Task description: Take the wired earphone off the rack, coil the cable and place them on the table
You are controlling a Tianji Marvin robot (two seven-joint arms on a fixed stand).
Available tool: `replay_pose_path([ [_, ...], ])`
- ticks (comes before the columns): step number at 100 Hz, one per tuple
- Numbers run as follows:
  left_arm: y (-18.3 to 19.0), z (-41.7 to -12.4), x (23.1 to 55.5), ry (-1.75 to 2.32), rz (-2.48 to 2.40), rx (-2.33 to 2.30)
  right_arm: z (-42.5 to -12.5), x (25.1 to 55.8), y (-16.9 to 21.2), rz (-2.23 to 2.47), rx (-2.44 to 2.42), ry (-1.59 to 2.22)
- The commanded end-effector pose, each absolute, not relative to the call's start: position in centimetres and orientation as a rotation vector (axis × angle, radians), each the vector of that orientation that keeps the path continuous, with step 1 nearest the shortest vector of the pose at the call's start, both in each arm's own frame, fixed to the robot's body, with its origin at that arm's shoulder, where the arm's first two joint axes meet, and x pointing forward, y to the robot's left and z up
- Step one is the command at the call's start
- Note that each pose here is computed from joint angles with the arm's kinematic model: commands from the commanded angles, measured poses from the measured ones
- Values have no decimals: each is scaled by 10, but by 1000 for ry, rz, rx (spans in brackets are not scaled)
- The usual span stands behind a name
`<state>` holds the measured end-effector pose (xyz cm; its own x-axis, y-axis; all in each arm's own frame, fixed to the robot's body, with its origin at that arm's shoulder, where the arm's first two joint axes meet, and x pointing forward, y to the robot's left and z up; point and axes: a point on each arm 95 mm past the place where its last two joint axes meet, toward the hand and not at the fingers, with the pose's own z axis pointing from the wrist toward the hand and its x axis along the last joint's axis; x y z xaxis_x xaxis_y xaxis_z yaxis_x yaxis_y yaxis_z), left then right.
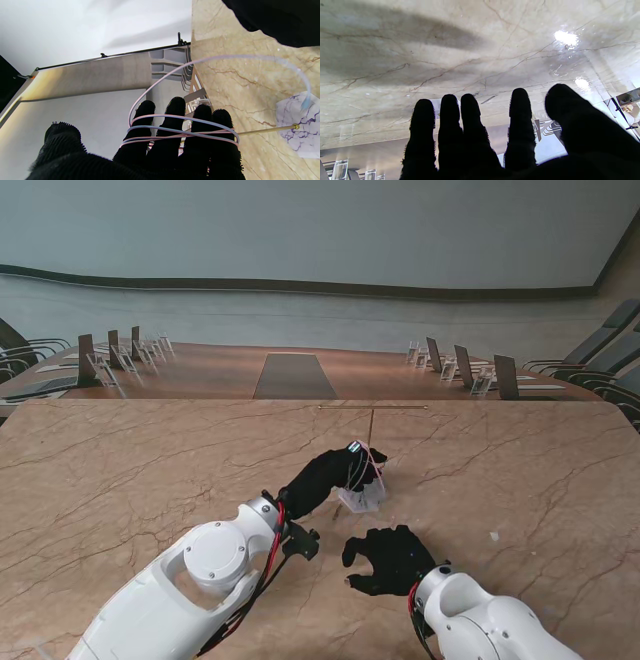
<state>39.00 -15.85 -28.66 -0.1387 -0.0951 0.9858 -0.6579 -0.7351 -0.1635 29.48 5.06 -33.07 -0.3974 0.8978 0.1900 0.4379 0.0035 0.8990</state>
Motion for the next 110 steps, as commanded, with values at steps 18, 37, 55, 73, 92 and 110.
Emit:
replay_pose_path([
  [18,-157,-284,391,-821,1959,1724,-340,287,49,1339,1411,1870],
  [37,-154,-282,392,-808,1993,1714,-344,281,42,1316,1433,1848],
  [55,-150,-279,393,-799,2019,1698,-341,276,31,1320,1428,1814],
  [73,-146,-276,393,-789,2051,1685,-337,268,21,1319,1426,1782],
  [92,-144,-277,393,-790,2061,1683,-328,270,6,1343,1392,1695],
  [110,-144,-279,391,-797,2060,1686,-313,281,-9,1389,1325,1592],
])
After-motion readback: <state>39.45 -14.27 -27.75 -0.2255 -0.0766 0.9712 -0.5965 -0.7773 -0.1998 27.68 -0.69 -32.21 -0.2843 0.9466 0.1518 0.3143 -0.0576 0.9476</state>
